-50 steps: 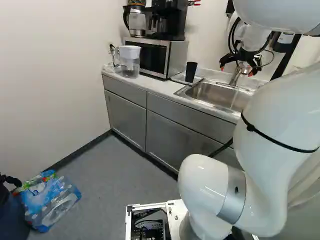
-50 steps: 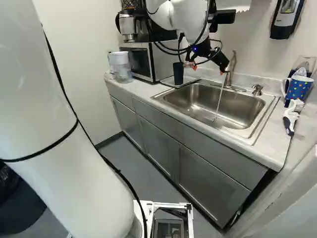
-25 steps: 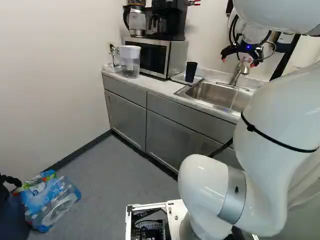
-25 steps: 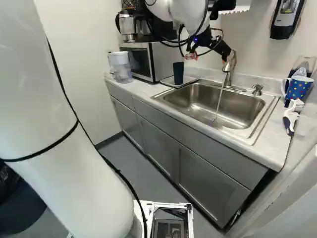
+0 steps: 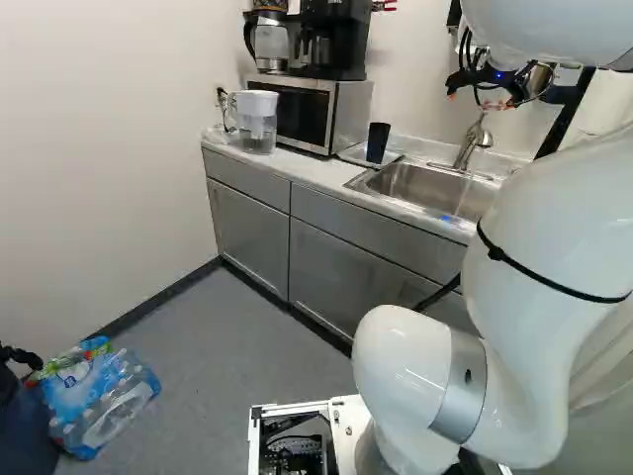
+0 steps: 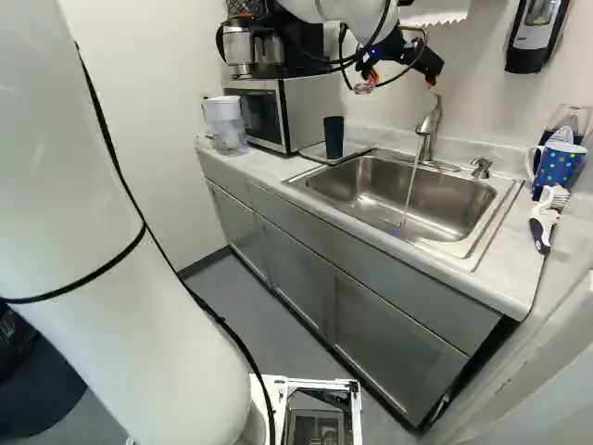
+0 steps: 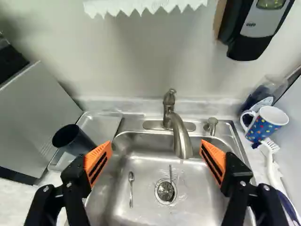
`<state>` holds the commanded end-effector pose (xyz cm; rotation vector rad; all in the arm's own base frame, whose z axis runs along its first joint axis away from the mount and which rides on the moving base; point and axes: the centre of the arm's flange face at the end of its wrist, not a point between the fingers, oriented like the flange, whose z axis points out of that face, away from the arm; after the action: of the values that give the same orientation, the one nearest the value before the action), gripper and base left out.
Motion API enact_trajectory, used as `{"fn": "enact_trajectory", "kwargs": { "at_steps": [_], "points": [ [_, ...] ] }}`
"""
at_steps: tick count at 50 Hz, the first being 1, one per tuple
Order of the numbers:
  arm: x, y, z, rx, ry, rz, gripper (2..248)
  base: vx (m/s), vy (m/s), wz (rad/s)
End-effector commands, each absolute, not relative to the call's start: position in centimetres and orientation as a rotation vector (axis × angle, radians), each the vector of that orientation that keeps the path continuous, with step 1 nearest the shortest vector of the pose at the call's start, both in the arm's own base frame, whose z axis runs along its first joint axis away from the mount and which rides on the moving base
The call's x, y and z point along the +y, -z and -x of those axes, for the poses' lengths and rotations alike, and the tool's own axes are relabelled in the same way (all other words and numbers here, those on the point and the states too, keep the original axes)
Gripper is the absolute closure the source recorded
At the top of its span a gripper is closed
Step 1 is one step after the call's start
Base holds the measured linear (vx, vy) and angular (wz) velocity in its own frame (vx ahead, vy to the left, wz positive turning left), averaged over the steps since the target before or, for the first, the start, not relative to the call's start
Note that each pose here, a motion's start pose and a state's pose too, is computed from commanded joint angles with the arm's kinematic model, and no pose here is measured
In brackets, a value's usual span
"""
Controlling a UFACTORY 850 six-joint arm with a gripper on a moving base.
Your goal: Rinse the cup and place it in the tray
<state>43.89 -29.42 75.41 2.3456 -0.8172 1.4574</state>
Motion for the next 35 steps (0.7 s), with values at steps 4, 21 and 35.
{"fn": "enact_trajectory", "kwargs": {
  "at_steps": [4, 21, 35],
  "points": [
    [-29.7, -75.4, -44.3, -0.817, -1.457, -2.346, 3, 0.0, 0.0, 0.0],
    [-31.1, -75.3, -47.4, -0.806, -1.464, -2.351, 3, 0.0, 0.0, 0.0],
    [-32.3, -75.2, -50.1, -0.796, -1.472, -2.353, 3, 0.0, 0.0, 0.0]
  ]
}}
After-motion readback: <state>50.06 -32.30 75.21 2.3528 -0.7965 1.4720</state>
